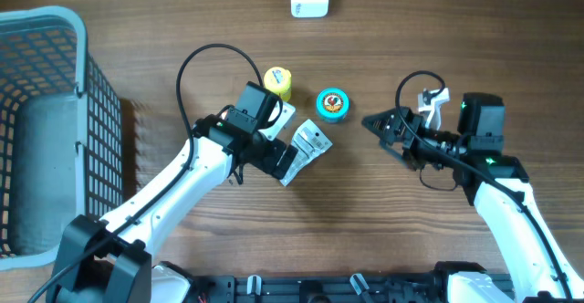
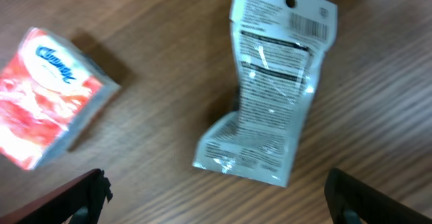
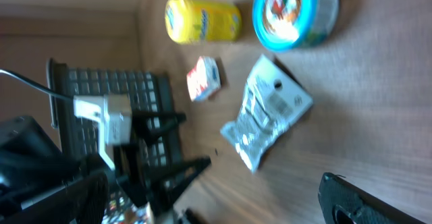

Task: Scan the item barcode

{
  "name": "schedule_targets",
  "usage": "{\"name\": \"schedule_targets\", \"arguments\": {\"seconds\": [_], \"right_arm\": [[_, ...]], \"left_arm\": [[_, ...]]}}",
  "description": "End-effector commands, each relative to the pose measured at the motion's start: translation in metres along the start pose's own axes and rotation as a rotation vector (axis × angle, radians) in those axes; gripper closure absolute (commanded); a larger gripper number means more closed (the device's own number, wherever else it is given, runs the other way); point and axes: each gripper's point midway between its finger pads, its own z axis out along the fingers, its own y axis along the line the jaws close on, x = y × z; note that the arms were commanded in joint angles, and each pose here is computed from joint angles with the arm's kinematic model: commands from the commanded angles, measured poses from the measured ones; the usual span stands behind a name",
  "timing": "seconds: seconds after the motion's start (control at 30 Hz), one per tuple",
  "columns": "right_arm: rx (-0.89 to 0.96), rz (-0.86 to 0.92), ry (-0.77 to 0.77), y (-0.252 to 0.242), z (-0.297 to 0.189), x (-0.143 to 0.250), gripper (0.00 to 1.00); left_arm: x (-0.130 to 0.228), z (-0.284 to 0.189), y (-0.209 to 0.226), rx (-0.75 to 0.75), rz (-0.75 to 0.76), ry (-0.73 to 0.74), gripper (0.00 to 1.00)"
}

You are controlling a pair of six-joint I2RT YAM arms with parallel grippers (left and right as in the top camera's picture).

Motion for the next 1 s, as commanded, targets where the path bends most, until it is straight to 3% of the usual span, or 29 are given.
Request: {"name": "schedule_targets", "arguments": {"seconds": [0.0, 0.2, 0.37, 0.57, 0.77, 0.97], "right_arm": [[0.049, 0.039, 0.010, -0.008, -0.001, 0.006, 0.00], [0.258, 0.137, -0.065, -0.047, -0.008, 0.001, 0.00], [0.345, 0.206, -0.122, -0.042, -0.017, -0.010, 0.00], [0.579, 0.291, -0.245, -0.024, -0.032, -0.013, 0.00], [0.621, 0.430, -0.188, -0.022, -0.002, 0.009, 0.00], [0.671, 0.468, 0.007, -0.042, 0.049, 0.038, 0.00]], "left_arm": [[-0.002, -0.003, 0.033, -0.119, -0.066, -0.021, 0.00], [-0.025, -0.036, 0.050, -0.098, -0.179, -0.179, 0.00], [-0.040, -0.076, 0.052, -0.121, -0.203, -0.319, 0.00], [-0.049, -0.120, 0.050, -0.131, -0.196, -0.456, 0.00], [-0.059, -0.172, 0.068, -0.167, -0.266, -0.646, 0.00], [-0.051, -0.188, 0.084, -0.206, -0.319, -0.681, 0.00]]}}
